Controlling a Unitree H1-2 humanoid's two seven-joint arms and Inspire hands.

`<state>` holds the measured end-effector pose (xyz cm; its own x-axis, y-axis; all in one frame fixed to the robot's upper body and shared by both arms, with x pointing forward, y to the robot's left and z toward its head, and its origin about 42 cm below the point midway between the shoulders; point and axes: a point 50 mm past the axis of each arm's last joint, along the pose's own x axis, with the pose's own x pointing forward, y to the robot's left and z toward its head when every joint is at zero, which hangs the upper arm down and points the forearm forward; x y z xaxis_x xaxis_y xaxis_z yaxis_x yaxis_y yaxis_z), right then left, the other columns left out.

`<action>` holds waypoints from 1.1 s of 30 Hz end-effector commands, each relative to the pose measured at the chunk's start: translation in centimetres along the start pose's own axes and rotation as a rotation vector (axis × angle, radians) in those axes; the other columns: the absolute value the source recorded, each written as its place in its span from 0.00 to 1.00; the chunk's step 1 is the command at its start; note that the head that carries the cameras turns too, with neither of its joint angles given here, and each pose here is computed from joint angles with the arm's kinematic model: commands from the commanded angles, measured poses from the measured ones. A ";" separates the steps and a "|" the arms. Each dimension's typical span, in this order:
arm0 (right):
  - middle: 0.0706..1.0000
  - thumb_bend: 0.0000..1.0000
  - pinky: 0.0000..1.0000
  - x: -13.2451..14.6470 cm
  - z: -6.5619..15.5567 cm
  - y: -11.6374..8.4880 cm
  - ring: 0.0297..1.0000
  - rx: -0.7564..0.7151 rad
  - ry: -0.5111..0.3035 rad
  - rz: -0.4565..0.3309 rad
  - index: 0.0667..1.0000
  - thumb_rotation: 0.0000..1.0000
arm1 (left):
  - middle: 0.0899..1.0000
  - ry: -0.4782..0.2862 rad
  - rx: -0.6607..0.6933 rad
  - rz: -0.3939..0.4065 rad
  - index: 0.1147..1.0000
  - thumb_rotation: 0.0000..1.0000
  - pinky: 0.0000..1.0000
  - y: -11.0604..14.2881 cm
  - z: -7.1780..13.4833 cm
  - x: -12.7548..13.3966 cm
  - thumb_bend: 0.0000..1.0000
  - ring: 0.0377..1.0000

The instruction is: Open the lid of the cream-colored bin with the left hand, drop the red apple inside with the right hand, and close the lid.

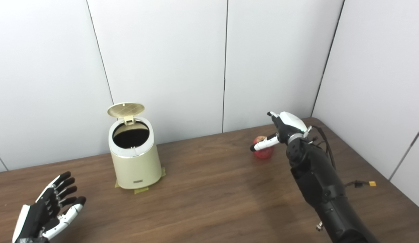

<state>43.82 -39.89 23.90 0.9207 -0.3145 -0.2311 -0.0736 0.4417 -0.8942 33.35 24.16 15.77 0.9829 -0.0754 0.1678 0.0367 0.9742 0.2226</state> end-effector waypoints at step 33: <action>0.77 0.80 0.60 1.6 -0.2 1.4 0.71 0.044 -0.049 -0.080 0.85 0.18 | 0.85 -0.048 0.038 -0.028 0.84 0.11 0.77 -0.2 2.1 0.2 0.51 0.84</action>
<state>44.29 -39.59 19.95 0.9236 -0.3218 -0.2081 -0.0364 0.4669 -0.8836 32.73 23.65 16.08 0.9858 -0.0956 0.1381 0.0604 0.9690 0.2394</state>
